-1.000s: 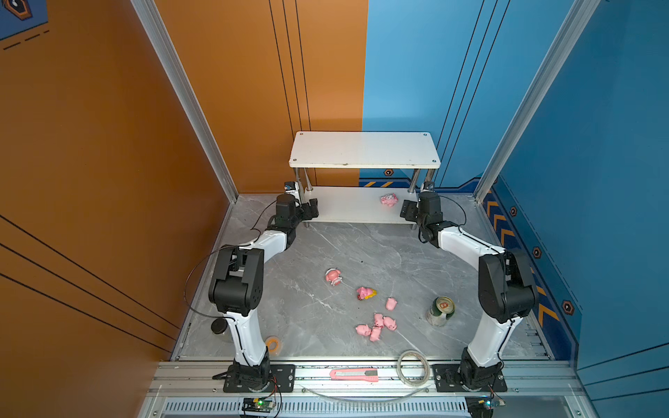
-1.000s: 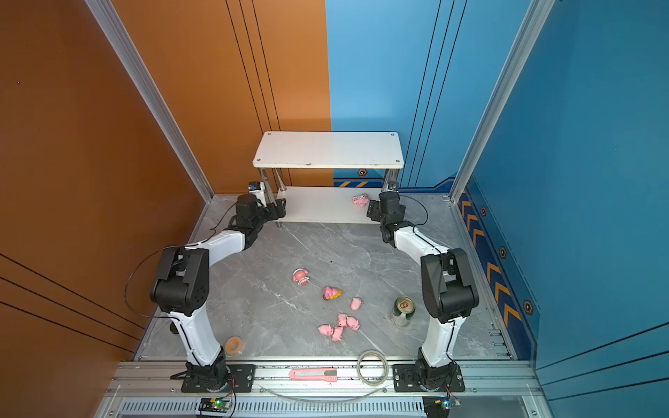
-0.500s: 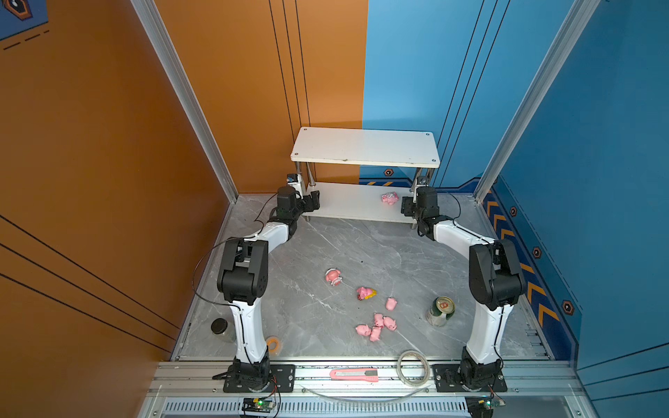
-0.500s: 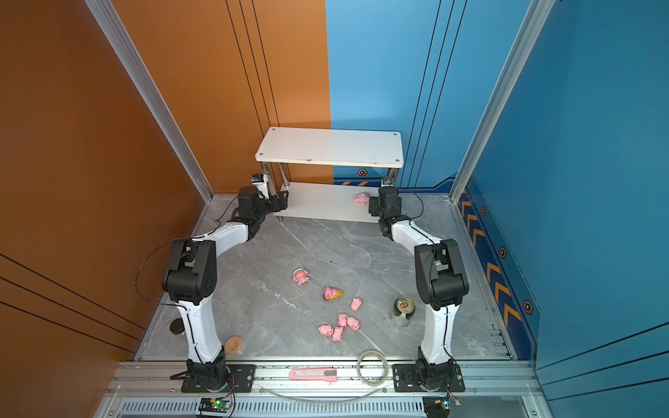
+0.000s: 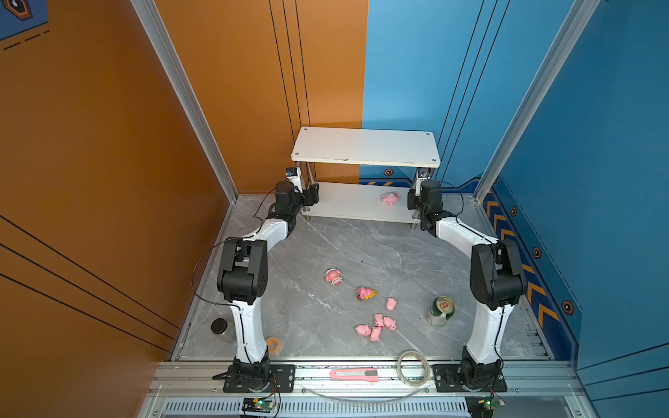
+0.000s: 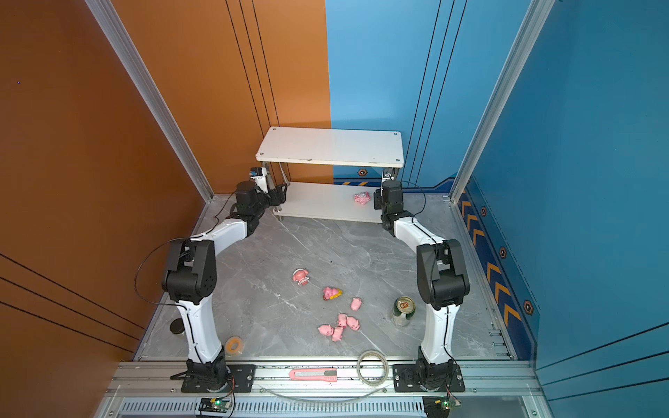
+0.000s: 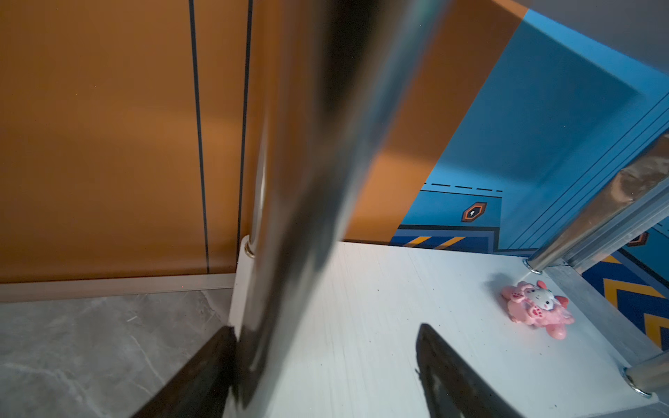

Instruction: Place and organize the plastic toys onto the shelf

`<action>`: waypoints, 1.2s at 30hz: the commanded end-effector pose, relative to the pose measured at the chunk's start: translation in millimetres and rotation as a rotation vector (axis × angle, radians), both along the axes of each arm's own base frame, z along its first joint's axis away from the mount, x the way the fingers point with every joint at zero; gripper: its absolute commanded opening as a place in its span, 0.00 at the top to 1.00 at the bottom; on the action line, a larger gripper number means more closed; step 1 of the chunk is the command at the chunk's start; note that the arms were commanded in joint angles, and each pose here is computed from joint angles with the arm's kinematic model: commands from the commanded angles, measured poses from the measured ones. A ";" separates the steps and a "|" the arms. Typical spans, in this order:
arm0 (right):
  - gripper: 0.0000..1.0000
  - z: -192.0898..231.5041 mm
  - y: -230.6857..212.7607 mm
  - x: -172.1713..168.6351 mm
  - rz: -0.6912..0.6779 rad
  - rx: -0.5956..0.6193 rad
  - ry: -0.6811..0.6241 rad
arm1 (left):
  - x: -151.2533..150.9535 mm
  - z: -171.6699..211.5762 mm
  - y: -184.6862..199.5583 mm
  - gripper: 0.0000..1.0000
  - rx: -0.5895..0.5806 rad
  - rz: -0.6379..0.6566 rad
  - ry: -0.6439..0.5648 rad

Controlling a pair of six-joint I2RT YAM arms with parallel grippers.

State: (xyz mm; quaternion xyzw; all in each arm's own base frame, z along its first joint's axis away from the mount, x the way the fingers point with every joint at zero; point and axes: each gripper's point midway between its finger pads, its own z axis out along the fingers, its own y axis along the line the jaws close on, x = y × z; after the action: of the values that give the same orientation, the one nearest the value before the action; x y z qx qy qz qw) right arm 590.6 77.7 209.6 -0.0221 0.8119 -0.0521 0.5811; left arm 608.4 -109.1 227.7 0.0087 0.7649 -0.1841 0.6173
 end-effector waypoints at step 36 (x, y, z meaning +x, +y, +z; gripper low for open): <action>0.78 42.6 -16.1 -108.3 0.112 0.265 -0.056 | -148.6 72.5 -23.5 0.42 0.053 -0.074 -0.106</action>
State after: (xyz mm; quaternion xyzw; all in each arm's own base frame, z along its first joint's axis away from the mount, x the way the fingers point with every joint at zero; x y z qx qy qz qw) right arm 493.6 52.1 206.0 -0.0810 0.8224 -0.0596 0.5599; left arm 469.8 -132.4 312.5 0.0576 0.7220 -0.1996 0.6599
